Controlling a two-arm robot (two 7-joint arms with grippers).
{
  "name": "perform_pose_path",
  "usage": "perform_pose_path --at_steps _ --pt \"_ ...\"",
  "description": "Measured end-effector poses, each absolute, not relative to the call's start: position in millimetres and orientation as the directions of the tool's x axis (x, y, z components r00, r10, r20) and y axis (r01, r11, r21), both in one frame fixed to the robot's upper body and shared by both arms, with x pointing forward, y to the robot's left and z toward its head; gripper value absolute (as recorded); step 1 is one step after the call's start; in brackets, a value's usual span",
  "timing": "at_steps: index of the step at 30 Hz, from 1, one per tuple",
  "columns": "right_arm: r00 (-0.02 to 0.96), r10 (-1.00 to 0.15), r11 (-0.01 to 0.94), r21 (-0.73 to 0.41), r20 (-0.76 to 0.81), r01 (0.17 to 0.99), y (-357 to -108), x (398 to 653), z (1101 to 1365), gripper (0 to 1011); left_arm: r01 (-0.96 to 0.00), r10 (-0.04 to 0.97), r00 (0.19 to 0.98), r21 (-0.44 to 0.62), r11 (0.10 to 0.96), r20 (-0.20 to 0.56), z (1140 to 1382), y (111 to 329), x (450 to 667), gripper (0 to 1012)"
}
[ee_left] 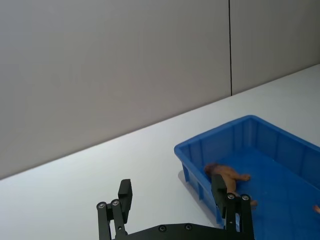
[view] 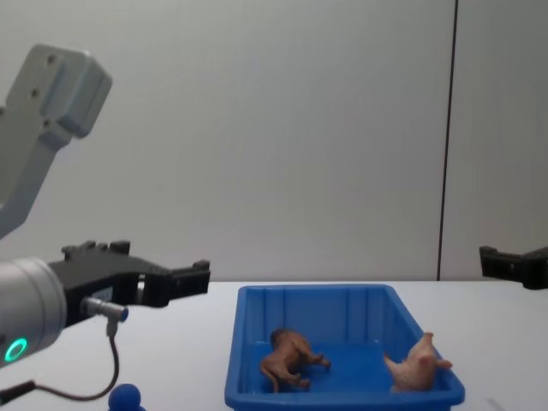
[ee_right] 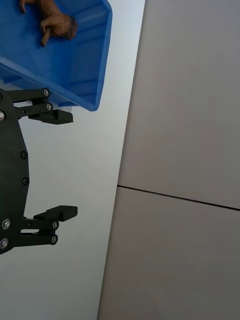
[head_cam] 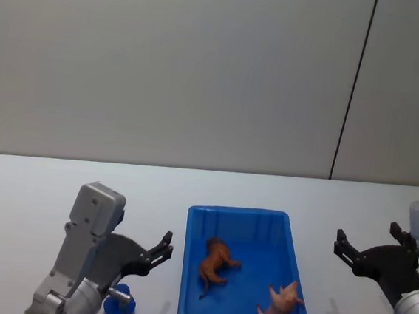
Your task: Pick up the two dolls from the table and place them into the box.
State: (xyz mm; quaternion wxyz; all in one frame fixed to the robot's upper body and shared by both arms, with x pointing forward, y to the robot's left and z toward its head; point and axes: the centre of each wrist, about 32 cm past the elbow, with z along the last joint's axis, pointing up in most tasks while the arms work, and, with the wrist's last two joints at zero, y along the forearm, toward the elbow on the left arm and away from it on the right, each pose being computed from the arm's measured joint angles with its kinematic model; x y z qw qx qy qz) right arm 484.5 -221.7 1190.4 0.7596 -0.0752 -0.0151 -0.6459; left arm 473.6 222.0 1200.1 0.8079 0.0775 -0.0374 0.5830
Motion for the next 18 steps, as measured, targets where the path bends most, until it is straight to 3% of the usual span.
perform_pose_path --at_steps 18 --pt "0.161 -0.979 0.15 -0.094 0.121 0.984 -222.1 484.1 1190.4 1001 -0.934 0.951 0.307 0.205 0.292 0.046 1180.1 233.1 468.9 1001"
